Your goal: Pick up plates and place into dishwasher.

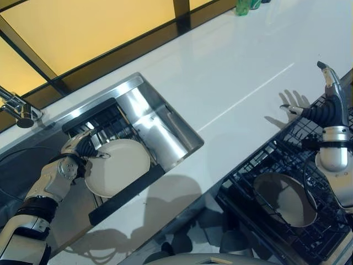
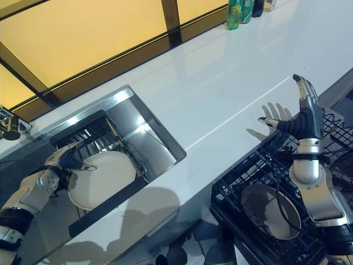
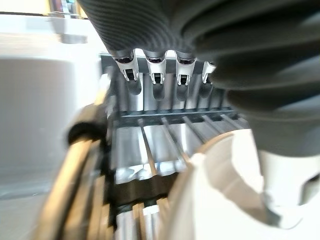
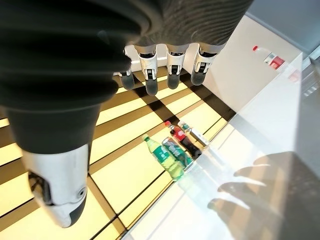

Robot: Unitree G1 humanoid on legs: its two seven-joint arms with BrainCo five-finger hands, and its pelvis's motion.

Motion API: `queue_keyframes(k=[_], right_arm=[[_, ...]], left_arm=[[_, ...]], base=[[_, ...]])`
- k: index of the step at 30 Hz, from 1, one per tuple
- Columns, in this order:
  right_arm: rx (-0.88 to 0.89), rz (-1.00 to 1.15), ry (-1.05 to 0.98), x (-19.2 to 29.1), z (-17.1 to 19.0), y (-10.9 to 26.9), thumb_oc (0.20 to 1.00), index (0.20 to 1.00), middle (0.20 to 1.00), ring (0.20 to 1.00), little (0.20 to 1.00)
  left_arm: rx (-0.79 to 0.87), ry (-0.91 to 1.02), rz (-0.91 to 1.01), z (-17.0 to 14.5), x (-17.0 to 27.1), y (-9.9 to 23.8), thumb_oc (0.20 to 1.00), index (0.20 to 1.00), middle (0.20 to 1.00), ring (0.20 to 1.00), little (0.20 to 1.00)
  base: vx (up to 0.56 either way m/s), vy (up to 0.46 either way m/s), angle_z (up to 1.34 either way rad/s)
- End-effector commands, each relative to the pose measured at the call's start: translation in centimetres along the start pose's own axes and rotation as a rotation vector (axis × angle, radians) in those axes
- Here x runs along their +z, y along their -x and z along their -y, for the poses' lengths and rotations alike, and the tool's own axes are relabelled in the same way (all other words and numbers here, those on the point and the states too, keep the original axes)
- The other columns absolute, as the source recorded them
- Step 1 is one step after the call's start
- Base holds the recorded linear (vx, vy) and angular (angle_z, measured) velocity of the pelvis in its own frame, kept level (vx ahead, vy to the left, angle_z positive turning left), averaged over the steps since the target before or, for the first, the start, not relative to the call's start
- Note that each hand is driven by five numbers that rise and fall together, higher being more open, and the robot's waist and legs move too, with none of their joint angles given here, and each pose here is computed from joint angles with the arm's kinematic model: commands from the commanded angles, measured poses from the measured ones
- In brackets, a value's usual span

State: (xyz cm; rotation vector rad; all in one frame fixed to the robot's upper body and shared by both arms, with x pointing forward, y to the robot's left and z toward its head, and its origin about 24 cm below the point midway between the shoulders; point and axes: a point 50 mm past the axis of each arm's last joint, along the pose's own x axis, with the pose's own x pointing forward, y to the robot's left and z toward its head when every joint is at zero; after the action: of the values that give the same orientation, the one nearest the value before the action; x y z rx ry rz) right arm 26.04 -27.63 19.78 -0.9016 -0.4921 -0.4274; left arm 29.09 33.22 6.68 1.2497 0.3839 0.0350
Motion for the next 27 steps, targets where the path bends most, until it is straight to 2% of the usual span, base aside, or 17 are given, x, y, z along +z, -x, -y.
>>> queue_keyframes(k=[1, 7, 12, 17, 19, 23, 27], right_arm=[[-0.071, 0.094, -0.01, 1.7, 1.2, -1.5, 1.0, 1.0, 1.0, 1.0, 1.0], [-0.084, 0.104, -0.024, 2.1, 1.1, -1.4, 1.0, 1.0, 1.0, 1.0, 1.0], [-0.088, 0.114, -0.03, 2.4, 1.0, -1.7, 1.0, 1.0, 1.0, 1.0, 1.0], [-0.093, 0.12, -0.028, 2.7, 0.8, -1.8, 1.0, 1.0, 1.0, 1.0, 1.0], [-0.087, 0.123, -0.028, 2.6, 0.8, -1.7, 1.0, 1.0, 1.0, 1.0, 1.0], [-0.077, 0.13, -0.027, 2.5, 0.9, -1.6, 1.0, 1.0, 1.0, 1.0, 1.0], [-0.063, 0.128, -0.024, 2.5, 0.9, -1.7, 1.0, 1.0, 1.0, 1.0, 1.0]], left_arm=[[0.068, -0.047, -0.153, -2.5, -3.1, 0.4, 1.0, 1.0, 1.0, 1.0, 1.0], [0.054, -0.039, -0.118, -2.6, -2.2, 0.0, 1.0, 1.0, 1.0, 1.0, 1.0], [-0.048, 0.047, -0.018, -2.3, -0.6, -0.4, 1.0, 1.0, 1.0, 1.0, 1.0], [-0.229, 0.243, 0.078, -1.1, 0.8, -0.4, 1.0, 1.0, 1.0, 1.0, 1.0], [-0.388, 0.304, 0.098, -0.1, 1.1, -0.1, 1.0, 1.0, 1.0, 1.0, 1.0], [-0.673, 0.336, 0.1, 1.3, 1.2, 0.7, 1.0, 1.0, 1.0, 1.0, 1.0], [-0.857, 0.334, 0.092, 1.8, 1.0, 1.5, 1.0, 1.0, 1.0, 1.0, 1.0]], base=[[-0.03, -0.002, 0.01], [-0.05, 0.006, 0.03], [-0.04, 0.018, 0.04], [-0.02, 0.01, 0.01], [-0.01, 0.037, 0.0], [0.0, 0.008, 0.0], [0.0, 0.0, 0.0]])
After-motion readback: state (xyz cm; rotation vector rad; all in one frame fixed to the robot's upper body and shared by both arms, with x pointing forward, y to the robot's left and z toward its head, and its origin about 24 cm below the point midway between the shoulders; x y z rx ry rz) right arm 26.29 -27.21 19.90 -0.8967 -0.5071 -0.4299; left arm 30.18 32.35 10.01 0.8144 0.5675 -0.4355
